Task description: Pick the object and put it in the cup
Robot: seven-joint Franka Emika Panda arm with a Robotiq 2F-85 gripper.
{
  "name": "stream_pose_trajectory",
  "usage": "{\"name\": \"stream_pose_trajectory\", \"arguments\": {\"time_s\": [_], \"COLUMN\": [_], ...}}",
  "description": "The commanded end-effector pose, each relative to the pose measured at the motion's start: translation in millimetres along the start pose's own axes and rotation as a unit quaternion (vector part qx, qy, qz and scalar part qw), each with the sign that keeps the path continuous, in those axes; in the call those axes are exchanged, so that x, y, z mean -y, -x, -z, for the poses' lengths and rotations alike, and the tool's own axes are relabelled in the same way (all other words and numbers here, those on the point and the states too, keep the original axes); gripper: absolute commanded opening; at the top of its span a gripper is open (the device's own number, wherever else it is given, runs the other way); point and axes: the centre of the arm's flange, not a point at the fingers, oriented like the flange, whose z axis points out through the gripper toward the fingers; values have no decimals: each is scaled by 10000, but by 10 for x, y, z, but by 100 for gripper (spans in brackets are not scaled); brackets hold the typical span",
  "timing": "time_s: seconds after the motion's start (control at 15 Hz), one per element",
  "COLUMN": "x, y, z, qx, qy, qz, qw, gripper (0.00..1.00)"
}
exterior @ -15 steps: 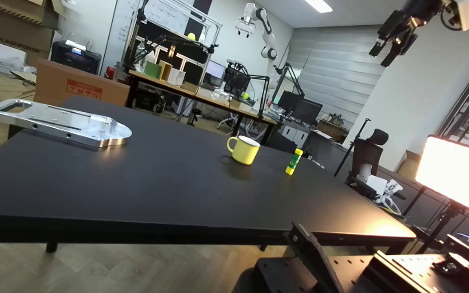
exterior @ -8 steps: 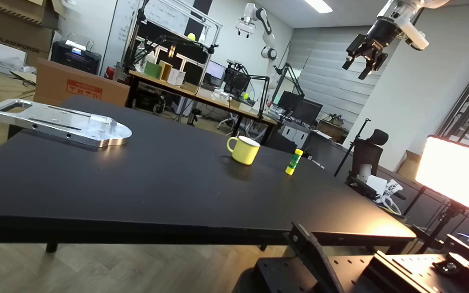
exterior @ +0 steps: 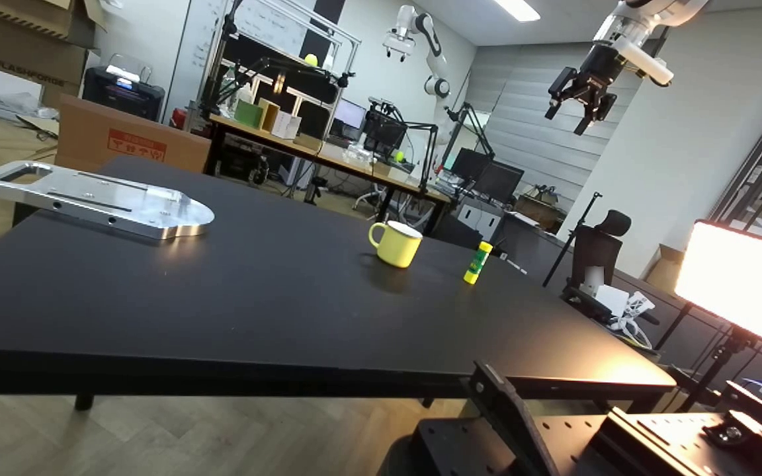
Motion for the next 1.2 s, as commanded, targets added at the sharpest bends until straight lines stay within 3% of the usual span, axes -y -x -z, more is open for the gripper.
{"name": "stream_pose_trajectory", "arguments": {"time_s": [0.0, 0.07, 0.2, 0.4, 0.8, 1.13], "x": [0, 1, -68, -103, 184, 171], "y": [-3, -6, -456, -845, -598, -447], "z": [6, 11, -28, -160, -1509, -2289], "qx": [-4, -7, -37, -188, 210, 381], "qy": [0, 0, -27, 12, -158, -180], "qz": [-2, -3, -171, -343, -92, -243], "qw": [10000, 10000, 9998, 9992, 9996, 9988], "gripper": [100, 100, 100, 100, 100, 100]}}
